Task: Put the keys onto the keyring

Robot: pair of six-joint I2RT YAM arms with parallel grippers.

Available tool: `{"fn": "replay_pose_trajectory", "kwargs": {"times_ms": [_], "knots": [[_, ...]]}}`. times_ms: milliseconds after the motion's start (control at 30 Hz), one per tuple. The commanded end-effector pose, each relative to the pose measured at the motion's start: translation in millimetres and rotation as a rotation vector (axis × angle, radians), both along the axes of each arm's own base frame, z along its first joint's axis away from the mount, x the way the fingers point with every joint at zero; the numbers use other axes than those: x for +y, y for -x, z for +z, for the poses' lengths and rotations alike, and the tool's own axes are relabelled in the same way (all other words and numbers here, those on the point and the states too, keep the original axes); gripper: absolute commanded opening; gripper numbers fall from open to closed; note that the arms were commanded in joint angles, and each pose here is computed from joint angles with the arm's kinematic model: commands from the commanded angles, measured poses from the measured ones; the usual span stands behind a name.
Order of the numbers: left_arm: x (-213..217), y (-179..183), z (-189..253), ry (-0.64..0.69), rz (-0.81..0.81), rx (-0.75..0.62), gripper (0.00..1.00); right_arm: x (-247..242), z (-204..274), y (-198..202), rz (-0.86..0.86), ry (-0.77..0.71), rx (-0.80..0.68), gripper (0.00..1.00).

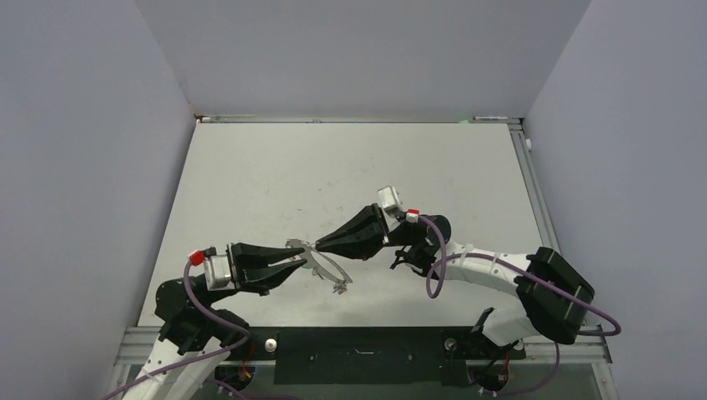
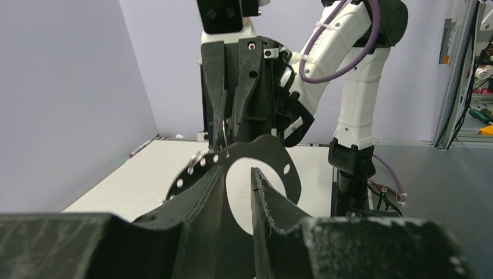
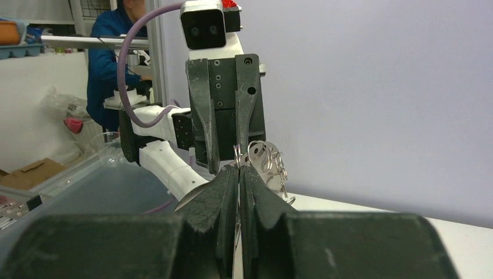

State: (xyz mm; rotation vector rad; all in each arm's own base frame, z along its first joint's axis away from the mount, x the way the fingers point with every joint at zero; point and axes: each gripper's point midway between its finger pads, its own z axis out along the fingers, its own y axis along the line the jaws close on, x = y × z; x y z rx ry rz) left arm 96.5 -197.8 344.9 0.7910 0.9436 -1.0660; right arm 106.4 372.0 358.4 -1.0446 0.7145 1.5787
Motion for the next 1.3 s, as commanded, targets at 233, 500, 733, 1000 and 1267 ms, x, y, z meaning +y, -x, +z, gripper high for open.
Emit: {"fn": "replay_pose_trajectory", "kwargs": {"times_ms": [233,500,733,1000,1267], "knots": [[2.2,4.2,6.5,0.018,-0.012,-0.029,0.2,0.6,27.8,25.6,0.178,-0.182,-0.012,0.05],[6.8,2.5,2.9,0.002,0.03,-0.036,0.19,0.0,32.1,23.6,0.163,-0.192,-0.017,0.05],[13.8,-0.2,6.1,0.029,0.079,-0.033,0.31,-0.1,34.7,21.2,0.123,-0.175,-0.038,0.05],[11.6,-3.9,2.4,0.01,0.079,-0.006,0.28,0.7,36.9,25.1,0.135,-0.18,-0.044,0.05],[8.4,-5.2,-0.3,-0.003,0.064,0.007,0.23,4.4,35.7,26.4,0.146,-0.178,-0.043,0.05]]}}
